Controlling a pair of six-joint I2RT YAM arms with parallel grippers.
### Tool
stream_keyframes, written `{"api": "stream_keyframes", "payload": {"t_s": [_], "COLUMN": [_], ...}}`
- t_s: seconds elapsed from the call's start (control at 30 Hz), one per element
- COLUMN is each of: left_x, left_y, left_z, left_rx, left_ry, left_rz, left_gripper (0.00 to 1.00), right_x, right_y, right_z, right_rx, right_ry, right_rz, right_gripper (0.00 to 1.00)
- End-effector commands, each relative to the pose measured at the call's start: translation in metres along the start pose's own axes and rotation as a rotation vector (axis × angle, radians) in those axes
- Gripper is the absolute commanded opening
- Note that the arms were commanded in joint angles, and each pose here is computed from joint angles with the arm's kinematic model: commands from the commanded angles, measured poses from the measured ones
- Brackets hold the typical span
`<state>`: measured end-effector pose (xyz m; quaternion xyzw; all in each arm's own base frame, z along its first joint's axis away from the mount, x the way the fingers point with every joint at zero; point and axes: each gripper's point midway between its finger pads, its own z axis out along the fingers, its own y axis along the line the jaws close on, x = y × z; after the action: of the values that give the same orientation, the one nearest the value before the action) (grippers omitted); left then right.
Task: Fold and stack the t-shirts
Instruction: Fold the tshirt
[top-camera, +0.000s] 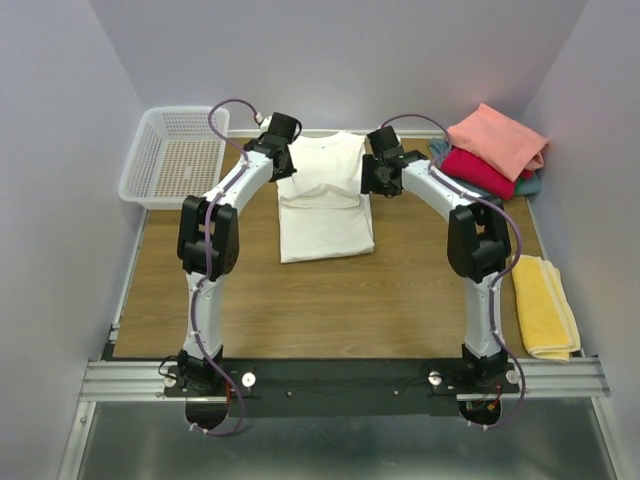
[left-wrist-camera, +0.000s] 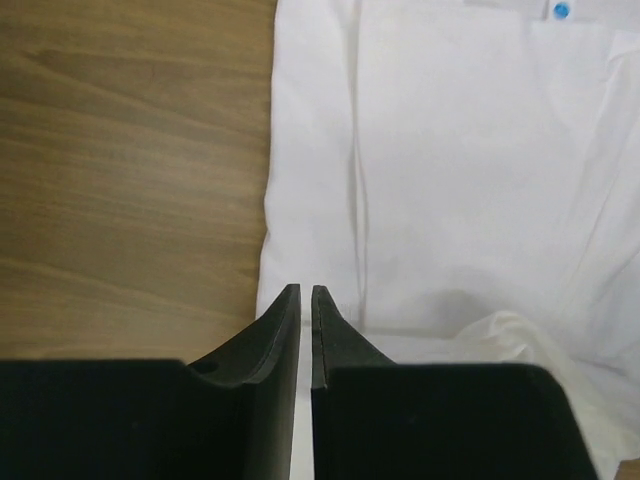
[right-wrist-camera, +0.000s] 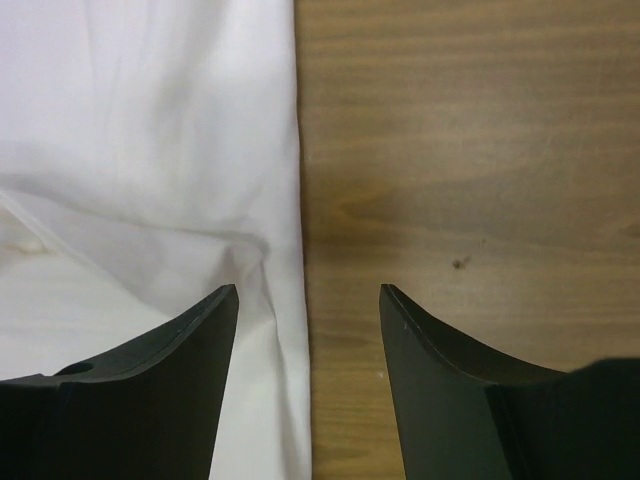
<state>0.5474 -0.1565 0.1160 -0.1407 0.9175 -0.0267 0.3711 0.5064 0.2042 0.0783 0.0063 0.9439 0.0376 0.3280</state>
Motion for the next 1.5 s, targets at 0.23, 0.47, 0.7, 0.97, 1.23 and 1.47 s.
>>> {"api": "stream_keyframes", "payload": {"t_s": [0.23,0.47,0.7,0.97,1.23,1.47], "left_x": [0.073,0.111,0.120,0.095,0.041,0.000], "left_y": [0.026,0.020,0.003,-0.014,-0.023,-0.016], "left_z": [-0.045,-0.037,-0.010,0.013,0.021,0.015], "left_rx": [0.048,0.059,0.089,0.074,0.040,-0.025], "left_ry": [0.112,0.188,0.233,0.202,0.067,-0.052], "left_rz": [0.064,0.109,0.122,0.135,0.109,0.089], "left_gripper": [0.13,0.10,0.10,0.09,0.09,0.09], "right_x": [0.051,0.073,0.070,0.054,-0.009,-0.045], "right_y": [0.029,0.055,0.063,0.064,0.051,0.017], "right_z": [-0.047,-0.031,-0.008,0.015,0.022,0.021], "right_rx": [-0.084,-0.104,-0.100,-0.053,0.051,0.097], "right_ry": [0.087,0.134,0.135,0.092,-0.055,-0.105], "right_rz": [-0.011,-0.046,-0.065,-0.092,-0.076,0.009], "right_gripper": [0.66,0.66,0.66,0.66,0.66,0.66]}}
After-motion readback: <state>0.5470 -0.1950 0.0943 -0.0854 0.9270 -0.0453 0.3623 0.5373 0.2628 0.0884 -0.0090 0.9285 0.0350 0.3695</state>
